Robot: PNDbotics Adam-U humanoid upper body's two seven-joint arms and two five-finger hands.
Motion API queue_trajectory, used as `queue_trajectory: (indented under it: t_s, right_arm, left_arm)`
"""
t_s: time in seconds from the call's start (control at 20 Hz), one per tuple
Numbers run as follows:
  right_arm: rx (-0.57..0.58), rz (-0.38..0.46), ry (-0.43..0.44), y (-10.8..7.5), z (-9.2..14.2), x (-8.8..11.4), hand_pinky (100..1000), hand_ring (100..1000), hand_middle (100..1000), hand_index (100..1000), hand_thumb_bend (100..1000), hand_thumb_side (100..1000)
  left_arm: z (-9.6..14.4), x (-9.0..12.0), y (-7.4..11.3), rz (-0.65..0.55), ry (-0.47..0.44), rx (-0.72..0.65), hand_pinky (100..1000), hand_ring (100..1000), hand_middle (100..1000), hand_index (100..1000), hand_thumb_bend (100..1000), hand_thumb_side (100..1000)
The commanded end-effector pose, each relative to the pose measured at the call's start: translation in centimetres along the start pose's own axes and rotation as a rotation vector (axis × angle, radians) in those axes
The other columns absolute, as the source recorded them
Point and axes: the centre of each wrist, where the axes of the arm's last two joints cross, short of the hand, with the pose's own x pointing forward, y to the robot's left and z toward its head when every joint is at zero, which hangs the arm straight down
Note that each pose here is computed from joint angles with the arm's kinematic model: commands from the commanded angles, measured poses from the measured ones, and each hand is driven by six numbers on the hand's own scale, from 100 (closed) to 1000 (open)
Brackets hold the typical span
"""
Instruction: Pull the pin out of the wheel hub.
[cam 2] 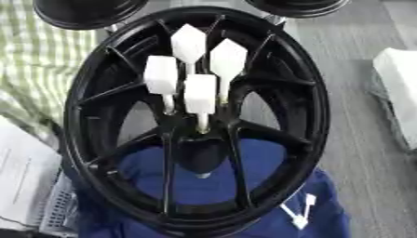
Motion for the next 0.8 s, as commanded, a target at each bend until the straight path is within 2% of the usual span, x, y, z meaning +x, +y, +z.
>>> queue_trajectory:
  t_s: [0.05, 0.15, 0.3, 0.35, 0.4, 0.6, 0.8]
  right_arm:
    - [0.102, 0.152, -0.066, -1.1, -0.9, 2.9, 864, 803, 722, 784, 499, 250]
    - [0.154, 0.225, -0.069, -1.5, -1.2, 3.1, 864, 803, 722, 784, 499, 250]
    - [0.220, 0.292, -0.095, -1.9, -1.4, 3.6, 874, 815, 739, 785, 525, 237]
    - [0.269, 0.326, -0.117, -1.5, -1.3, 4.1, 879, 820, 742, 781, 553, 165]
    - [0.325, 0.356, -0.144, -0.8, -1.3, 4.7, 880, 821, 742, 780, 552, 161]
    - [0.505, 0.430, -0.238, 1.8, -1.3, 5.4, 885, 826, 753, 787, 567, 208]
    - [0.607, 0.479, -0.250, 3.0, -2.2, 4.3, 886, 825, 757, 789, 550, 236]
  left_arm:
    - [-0.8, 1.4, 0.6, -0.036, -0.057, -0.004, 782, 733, 714, 812, 541, 648]
    - [-0.9, 1.4, 0.5, -0.032, -0.058, -0.003, 782, 733, 714, 812, 541, 648]
    - [-1.0, 1.4, 0.3, -0.028, -0.054, -0.005, 782, 732, 713, 811, 542, 646]
    - [-1.0, 1.4, 0.3, -0.026, -0.054, -0.006, 782, 732, 713, 811, 541, 645]
    - [-1.1, 1.5, 0.2, -0.024, -0.056, -0.010, 782, 732, 713, 811, 541, 645]
    - [-1.2, 1.6, 0.1, -0.028, -0.058, -0.021, 781, 731, 712, 811, 543, 641]
    - [-1.3, 1.6, 0.1, -0.035, -0.056, -0.029, 781, 731, 712, 811, 544, 640]
